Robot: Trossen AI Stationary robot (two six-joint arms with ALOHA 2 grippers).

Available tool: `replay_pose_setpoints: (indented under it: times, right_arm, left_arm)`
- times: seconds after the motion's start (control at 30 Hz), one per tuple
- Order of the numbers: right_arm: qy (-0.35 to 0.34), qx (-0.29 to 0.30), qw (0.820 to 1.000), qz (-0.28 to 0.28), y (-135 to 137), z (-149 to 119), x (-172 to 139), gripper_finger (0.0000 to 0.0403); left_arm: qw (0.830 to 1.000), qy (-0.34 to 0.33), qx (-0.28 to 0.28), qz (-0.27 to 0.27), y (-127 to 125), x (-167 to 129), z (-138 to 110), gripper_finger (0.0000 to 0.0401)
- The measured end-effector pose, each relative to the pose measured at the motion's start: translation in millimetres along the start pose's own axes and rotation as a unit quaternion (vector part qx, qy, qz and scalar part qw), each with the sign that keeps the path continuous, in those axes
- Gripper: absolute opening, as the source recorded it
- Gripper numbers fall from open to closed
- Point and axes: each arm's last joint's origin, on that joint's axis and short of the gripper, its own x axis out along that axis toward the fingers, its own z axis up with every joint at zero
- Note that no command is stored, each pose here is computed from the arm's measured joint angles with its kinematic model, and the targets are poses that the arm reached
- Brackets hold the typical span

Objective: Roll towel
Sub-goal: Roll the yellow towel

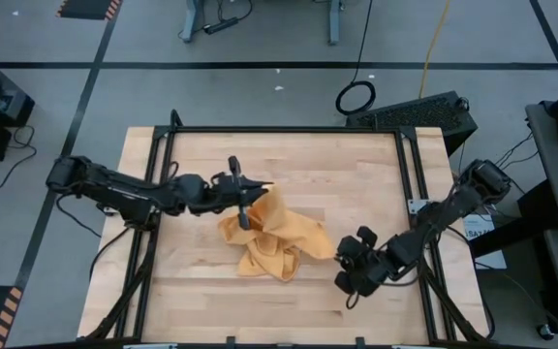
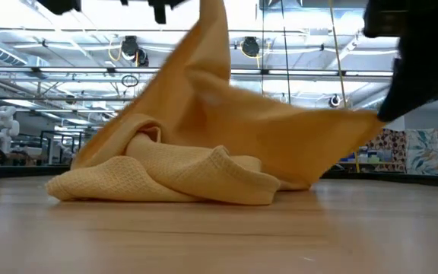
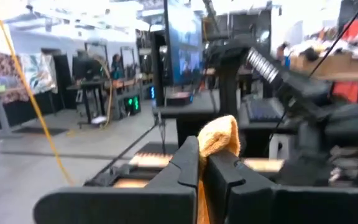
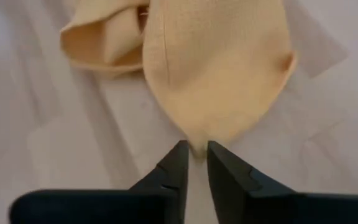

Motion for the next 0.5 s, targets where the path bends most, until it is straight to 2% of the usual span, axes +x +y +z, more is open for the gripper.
replay_pose_setpoints:
  times: [0.13,0.27,0.37,0.5]
  right_arm:
    - [0.004,-0.009,1.0,0.013,5,-11,-6,0.0097]
    - [-0.009,-0.045,0.999,0.017,8,-17,-11,0.0126]
    - [-0.065,-0.07,0.995,0.007,10,-14,-12,0.0138]
    - [-0.155,-0.115,0.981,0.006,19,-5,-14,0.0145]
  left_arm:
    - [0.999,0.037,-0.014,0.002,1,6,-15,0.0006]
    - [0.998,0.04,-0.023,-0.038,-4,5,-16,0.0006]
    - [0.996,0.031,-0.037,-0.069,-9,3,-12,0.0006]
    - [0.995,0.025,-0.042,-0.09,-15,0,-8,0.0006]
